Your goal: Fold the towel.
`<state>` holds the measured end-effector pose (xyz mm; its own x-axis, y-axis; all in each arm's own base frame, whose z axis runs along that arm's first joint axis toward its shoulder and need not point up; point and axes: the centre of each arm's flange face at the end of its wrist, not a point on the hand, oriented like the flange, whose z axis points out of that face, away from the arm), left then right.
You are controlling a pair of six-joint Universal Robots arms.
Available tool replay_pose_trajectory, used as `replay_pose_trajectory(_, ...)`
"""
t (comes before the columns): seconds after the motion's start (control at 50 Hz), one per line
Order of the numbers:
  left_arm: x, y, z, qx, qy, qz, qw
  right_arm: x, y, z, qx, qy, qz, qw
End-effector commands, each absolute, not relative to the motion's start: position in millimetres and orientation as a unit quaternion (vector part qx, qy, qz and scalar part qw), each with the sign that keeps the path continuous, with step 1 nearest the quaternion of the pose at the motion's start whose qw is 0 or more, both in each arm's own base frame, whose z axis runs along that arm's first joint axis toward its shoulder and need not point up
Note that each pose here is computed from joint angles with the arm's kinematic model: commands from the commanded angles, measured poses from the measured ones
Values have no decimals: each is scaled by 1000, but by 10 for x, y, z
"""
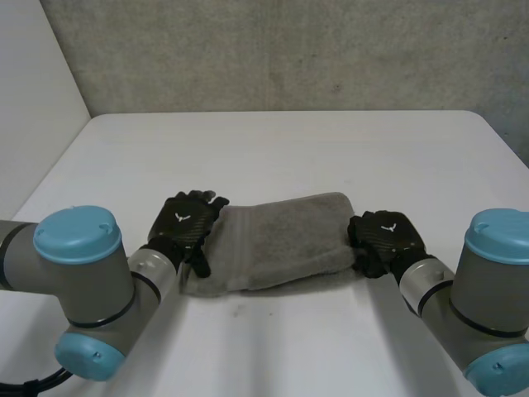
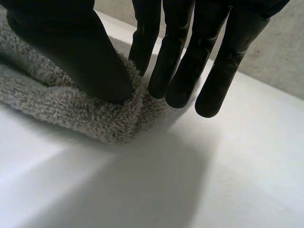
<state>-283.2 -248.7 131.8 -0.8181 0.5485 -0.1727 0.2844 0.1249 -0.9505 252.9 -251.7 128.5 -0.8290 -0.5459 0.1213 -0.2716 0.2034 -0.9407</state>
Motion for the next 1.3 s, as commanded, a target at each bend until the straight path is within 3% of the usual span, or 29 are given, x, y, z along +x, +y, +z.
replay_pose_trajectory(0.02,-2798,-2399,1302,-284,-747,591,110,2354,-2619,1342,-302,748,-591,36)
replay_pose_trajectory(0.08,-2805,-2370,1379,-283,-742,597,113,2333,-2677,1479,-324,721,-612,-6)
replay_pose_trajectory(0.2,-2797,-2343,1547,-278,-729,615,117,2533,-2647,1728,-362,671,-647,-19)
replay_pose_trajectory(0.26,-2775,-2347,1681,-269,-720,628,119,3059,-2388,2030,-399,605,-688,35)
replay_pose_trajectory(0.38,-2713,-2340,1891,-258,-703,652,116,3490,-2059,2068,-445,560,-694,86)
replay_pose_trajectory(0.42,-2680,-2363,1909,-252,-704,655,111,3744,-1755,1959,-483,539,-677,131)
replay_pose_trajectory(0.48,-2603,-2427,1912,-237,-710,657,96,3820,-1593,1841,-508,532,-660,154)
replay_pose_trajectory(0.52,-2570,-2447,1904,-230,-713,657,88,3904,-1308,1570,-556,519,-619,196)
replay_pose_trajectory(0.58,-2526,-2476,1896,-220,-717,657,78,3912,-1224,1404,-576,518,-596,210)
replay_pose_trajectory(0.76,-2530,-2493,1917,-217,-715,660,78,3891,-1323,1536,-549,532,-613,201)
replay_pose_trajectory(0.86,-2581,-2459,1956,-222,-709,664,85,3734,-1669,1826,-447,591,-638,209)
replay_pose_trajectory(0.9,-2617,-2431,1974,-225,-706,665,90,3599,-1870,2036,-359,631,-640,253)
replay_pose_trajectory(1.0,-2807,-2264,2027,-225,-702,662,138,3389,-2161,2122,-259,689,-601,310)
replay_pose_trajectory(1.14,-2878,-2158,1809,-195,-756,597,185,3348,-2348,1856,-253,737,-542,317)
replay_pose_trajectory(1.3,-2867,-2122,1439,-201,-803,536,168,3378,-2476,1416,-286,769,-501,276)
